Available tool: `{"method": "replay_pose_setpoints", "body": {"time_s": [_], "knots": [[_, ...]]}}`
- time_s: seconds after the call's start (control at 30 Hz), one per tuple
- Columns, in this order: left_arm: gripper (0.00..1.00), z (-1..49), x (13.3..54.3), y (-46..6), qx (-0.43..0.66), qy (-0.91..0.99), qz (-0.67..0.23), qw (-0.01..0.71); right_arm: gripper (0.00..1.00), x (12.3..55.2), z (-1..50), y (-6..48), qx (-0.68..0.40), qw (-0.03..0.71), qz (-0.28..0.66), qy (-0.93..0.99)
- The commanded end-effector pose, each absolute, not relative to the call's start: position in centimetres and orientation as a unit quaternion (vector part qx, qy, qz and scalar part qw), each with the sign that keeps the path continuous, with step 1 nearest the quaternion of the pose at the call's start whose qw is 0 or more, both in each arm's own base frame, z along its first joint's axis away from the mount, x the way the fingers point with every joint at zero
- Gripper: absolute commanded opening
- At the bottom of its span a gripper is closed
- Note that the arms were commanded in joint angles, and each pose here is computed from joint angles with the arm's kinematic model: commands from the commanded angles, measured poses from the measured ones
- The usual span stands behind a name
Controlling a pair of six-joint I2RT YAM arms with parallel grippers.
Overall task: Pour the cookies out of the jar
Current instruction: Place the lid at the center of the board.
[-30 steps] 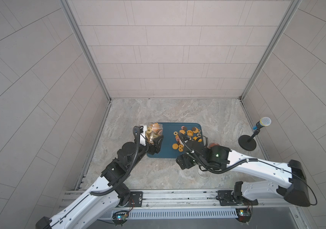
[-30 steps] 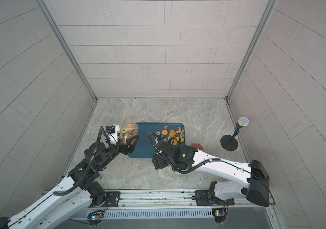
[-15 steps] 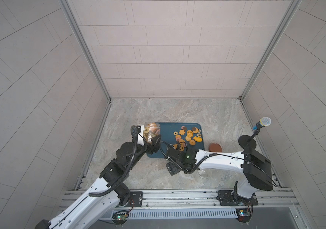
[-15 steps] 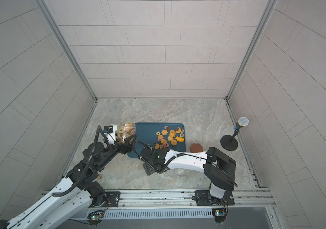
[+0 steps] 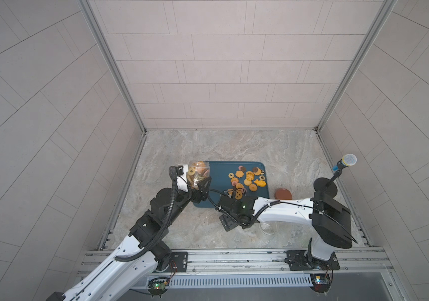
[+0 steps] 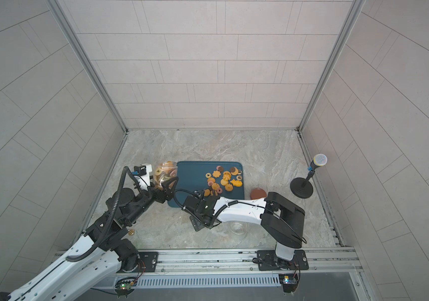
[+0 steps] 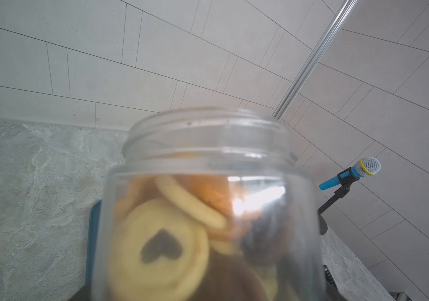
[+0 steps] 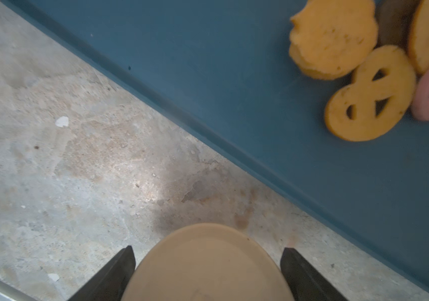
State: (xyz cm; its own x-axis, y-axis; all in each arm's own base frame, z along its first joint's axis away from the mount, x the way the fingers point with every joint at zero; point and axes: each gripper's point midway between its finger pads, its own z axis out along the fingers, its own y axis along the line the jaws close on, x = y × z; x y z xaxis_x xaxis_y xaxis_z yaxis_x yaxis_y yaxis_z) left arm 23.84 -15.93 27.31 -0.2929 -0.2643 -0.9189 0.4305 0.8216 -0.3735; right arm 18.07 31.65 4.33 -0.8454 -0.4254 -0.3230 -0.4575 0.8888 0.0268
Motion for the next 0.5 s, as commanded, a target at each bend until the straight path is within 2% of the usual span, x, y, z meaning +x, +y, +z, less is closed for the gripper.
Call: {"method": "replay_pose_setpoints", "body": {"time_s": [0.0,0.07,0.17,0.23,0.47], "knots": [[0.00,31.39,23.65,-15.50,0.042,0.699,-0.319,0.638,0.49,18.19,4.39,31.66,-0.223,0.155,0.047,0.961],[0.00,31.41,23.65,-15.50,0.042,0.699,-0.319,0.639,0.63,18.17,4.40,31.64,-0.223,0.155,0.048,0.961],[0.00,31.41,23.61,-15.46,0.043,0.699,-0.318,0.639,0.75,18.15,4.42,31.53,-0.223,0.155,0.047,0.961],[0.00,31.38,23.59,-15.38,0.043,0.700,-0.316,0.639,0.87,18.15,4.45,31.54,-0.223,0.156,0.047,0.961],[0.00,30.52,23.58,-15.01,0.039,0.711,-0.305,0.632,0.94,18.22,4.73,31.40,-0.221,0.161,0.048,0.961]]}}
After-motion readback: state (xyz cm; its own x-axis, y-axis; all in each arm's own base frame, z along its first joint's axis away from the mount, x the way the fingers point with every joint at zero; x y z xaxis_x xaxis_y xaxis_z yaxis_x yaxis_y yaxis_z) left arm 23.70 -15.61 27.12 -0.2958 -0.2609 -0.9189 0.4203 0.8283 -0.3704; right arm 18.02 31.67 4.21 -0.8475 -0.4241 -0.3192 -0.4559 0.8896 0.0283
